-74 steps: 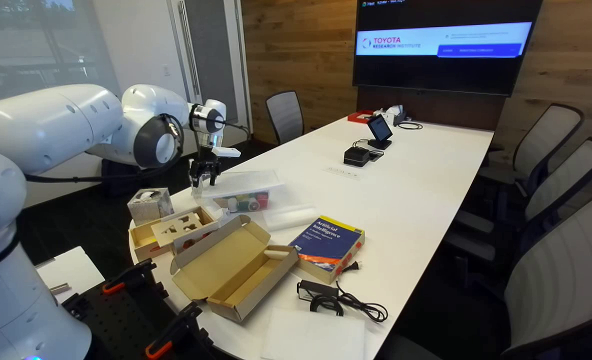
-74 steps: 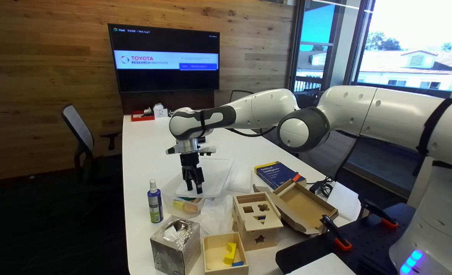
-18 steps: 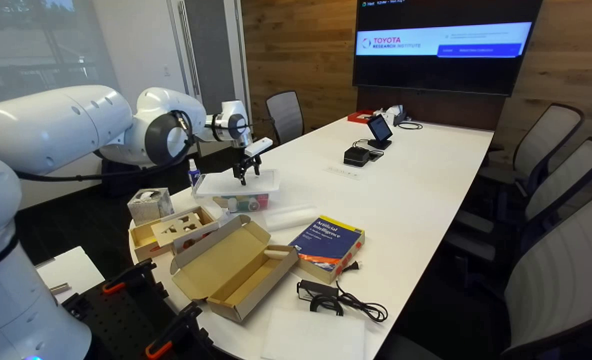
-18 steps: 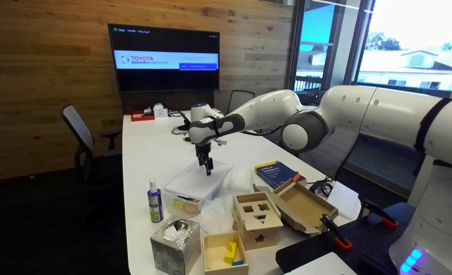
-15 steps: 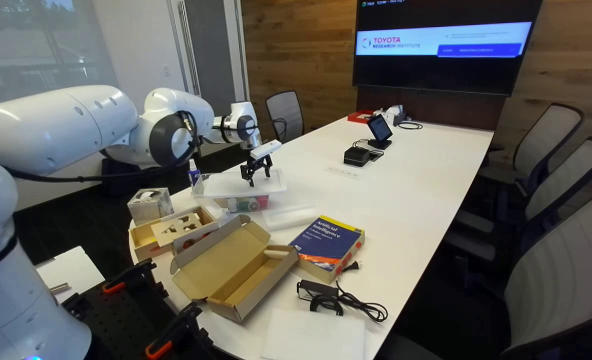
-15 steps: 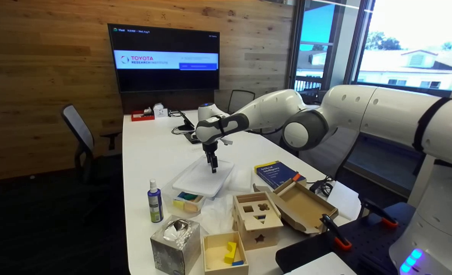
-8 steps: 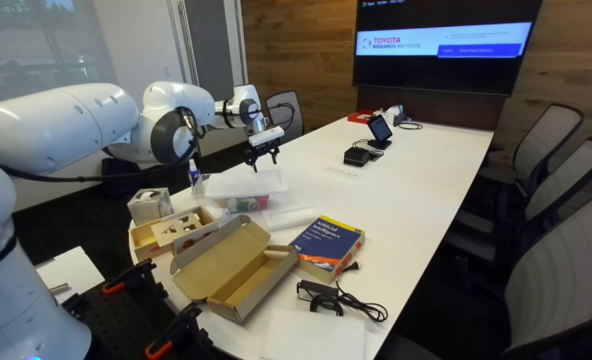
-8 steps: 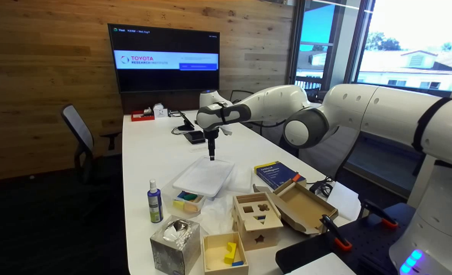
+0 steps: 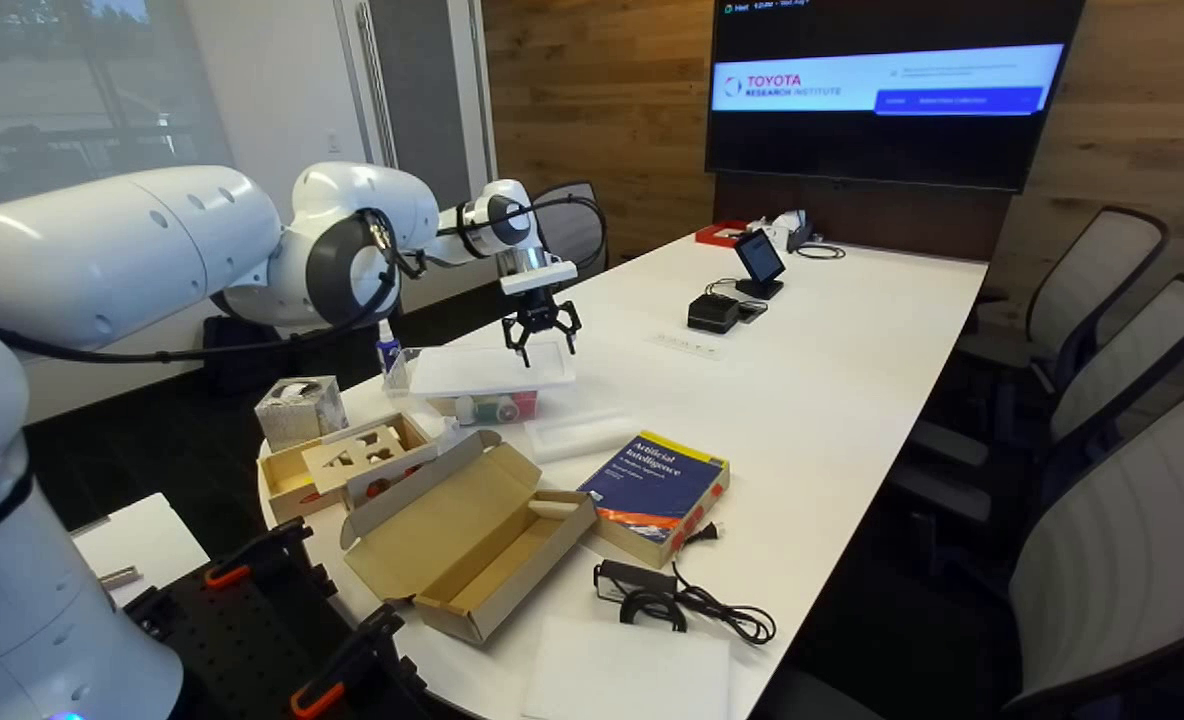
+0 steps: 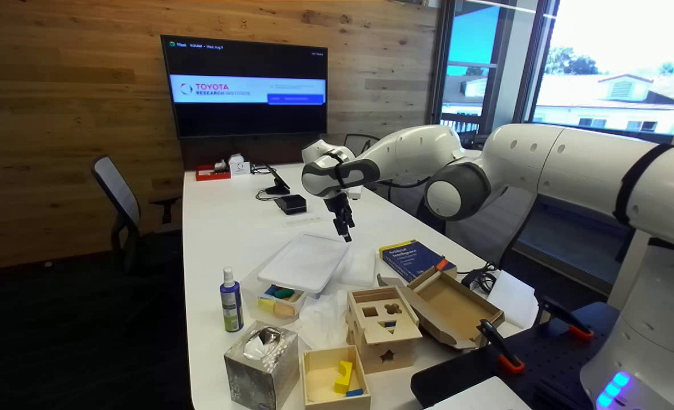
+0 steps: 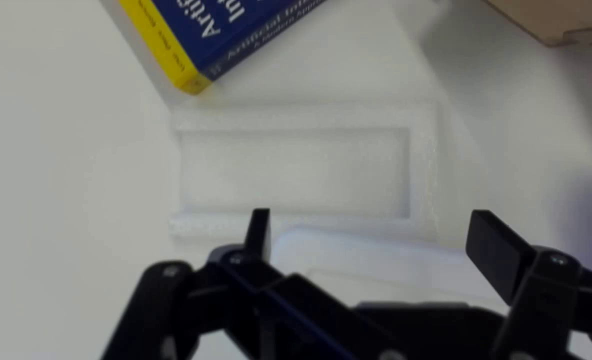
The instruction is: Place the white lid on the tote
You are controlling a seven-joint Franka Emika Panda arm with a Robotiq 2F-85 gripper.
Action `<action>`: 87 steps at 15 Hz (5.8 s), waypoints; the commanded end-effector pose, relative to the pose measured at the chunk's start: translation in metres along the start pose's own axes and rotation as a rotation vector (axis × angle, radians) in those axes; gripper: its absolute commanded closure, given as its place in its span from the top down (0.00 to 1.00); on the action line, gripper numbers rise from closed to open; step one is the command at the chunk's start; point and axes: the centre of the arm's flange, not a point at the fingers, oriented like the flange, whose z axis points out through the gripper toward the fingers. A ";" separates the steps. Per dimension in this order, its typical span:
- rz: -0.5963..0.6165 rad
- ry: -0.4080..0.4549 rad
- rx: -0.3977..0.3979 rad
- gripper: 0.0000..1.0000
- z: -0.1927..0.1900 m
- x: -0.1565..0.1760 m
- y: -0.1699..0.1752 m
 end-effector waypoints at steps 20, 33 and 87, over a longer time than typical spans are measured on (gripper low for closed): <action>-0.213 0.343 -0.049 1.00 0.084 0.037 0.077; -0.335 0.430 -0.018 1.00 0.055 0.040 0.046; -0.292 0.251 0.202 1.00 -0.040 0.158 -0.250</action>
